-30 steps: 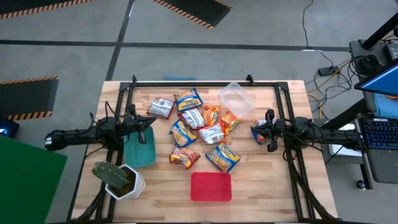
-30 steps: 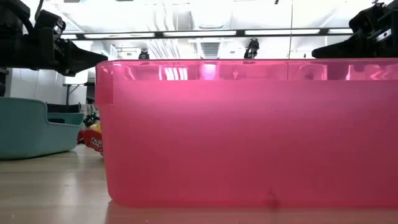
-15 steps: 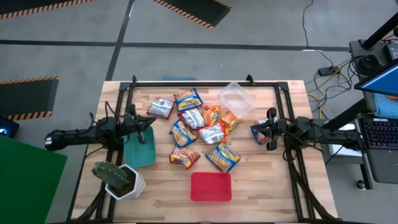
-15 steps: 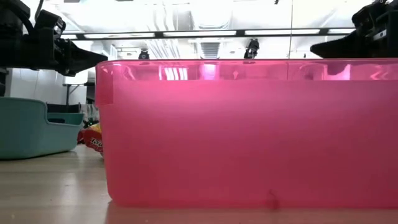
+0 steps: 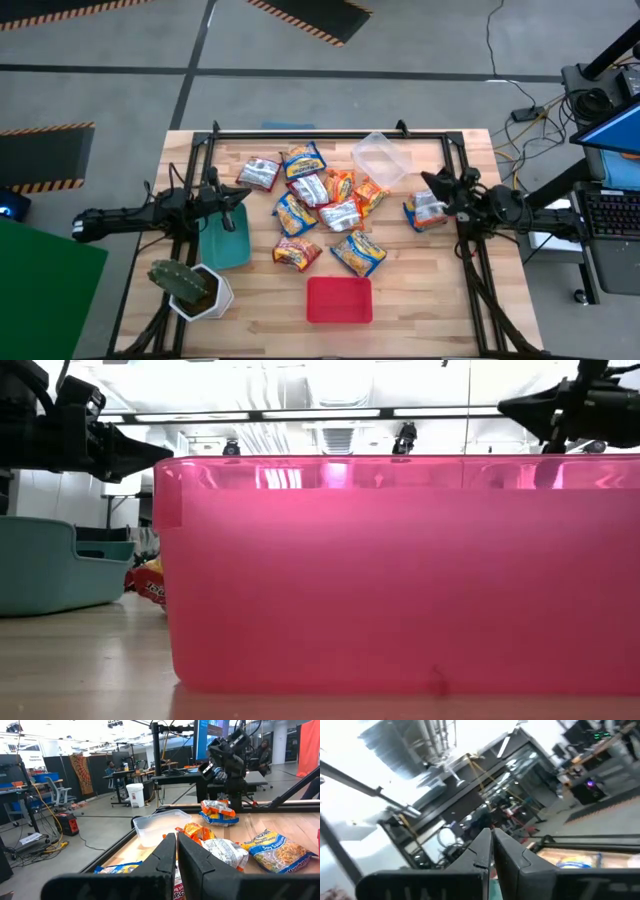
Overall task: Sort Maruchan noodles
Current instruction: Put the bottom left orange noodle pack into the transparent bin
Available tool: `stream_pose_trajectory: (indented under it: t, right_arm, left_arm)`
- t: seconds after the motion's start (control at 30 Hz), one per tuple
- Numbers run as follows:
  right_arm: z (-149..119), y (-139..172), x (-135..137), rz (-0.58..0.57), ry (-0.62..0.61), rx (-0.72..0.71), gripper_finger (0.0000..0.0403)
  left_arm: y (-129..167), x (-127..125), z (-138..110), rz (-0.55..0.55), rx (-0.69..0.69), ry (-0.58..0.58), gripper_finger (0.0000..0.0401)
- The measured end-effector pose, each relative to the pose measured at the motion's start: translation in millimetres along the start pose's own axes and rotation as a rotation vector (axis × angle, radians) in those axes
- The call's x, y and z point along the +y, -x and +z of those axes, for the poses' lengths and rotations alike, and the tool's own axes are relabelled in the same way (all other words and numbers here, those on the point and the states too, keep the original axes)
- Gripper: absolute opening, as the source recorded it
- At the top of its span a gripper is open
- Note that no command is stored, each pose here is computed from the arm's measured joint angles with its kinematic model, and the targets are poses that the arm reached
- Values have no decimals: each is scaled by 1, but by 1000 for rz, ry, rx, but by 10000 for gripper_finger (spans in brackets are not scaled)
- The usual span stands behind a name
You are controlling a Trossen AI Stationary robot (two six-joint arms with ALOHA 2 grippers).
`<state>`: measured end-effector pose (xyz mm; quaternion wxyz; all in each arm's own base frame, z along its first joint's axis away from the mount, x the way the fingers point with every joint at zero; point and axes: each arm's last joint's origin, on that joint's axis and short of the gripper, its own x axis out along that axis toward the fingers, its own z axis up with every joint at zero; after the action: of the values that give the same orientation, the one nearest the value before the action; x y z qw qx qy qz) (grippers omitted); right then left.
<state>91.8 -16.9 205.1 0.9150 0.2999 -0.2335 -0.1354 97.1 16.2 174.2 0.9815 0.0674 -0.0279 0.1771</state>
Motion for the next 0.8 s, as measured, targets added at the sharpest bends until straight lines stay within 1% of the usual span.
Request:
stream_pose_trajectory:
  t: [0.17, 0.23, 0.37, 0.43, 0.47, 0.53, 0.67, 0.8]
  right_arm:
    - [22, -7, 16, 9, -8, -61, 9]
    - [33, -11, 25, 13, 15, -71, 9]
    - [52, -27, 44, 11, 108, -75, 9]
    - [61, -36, 53, -22, 125, -60, 9]
    - [64, -42, 57, -58, 130, -42, 9]
    - [70, -53, 63, -168, 127, 4, 9]
    - [65, -83, 67, -455, 154, 169, 9]
    - [68, -98, 70, -649, 114, 289, 9]
  left_arm:
    - [0, 0, 0, 0, 0, 0, 0]
    - [0, 0, 0, 0, 0, 0, 0]
    - [0, 0, 0, 0, 0, 0, 0]
    - [0, 0, 0, 0, 0, 0, 0]
    - [0, 0, 0, 0, 0, 0, 0]
    - [0, 0, 0, 0, 0, 0, 0]
    - [0, 0, 0, 0, 1, 0, 0]
    - [0, 0, 0, 0, 0, 0, 0]
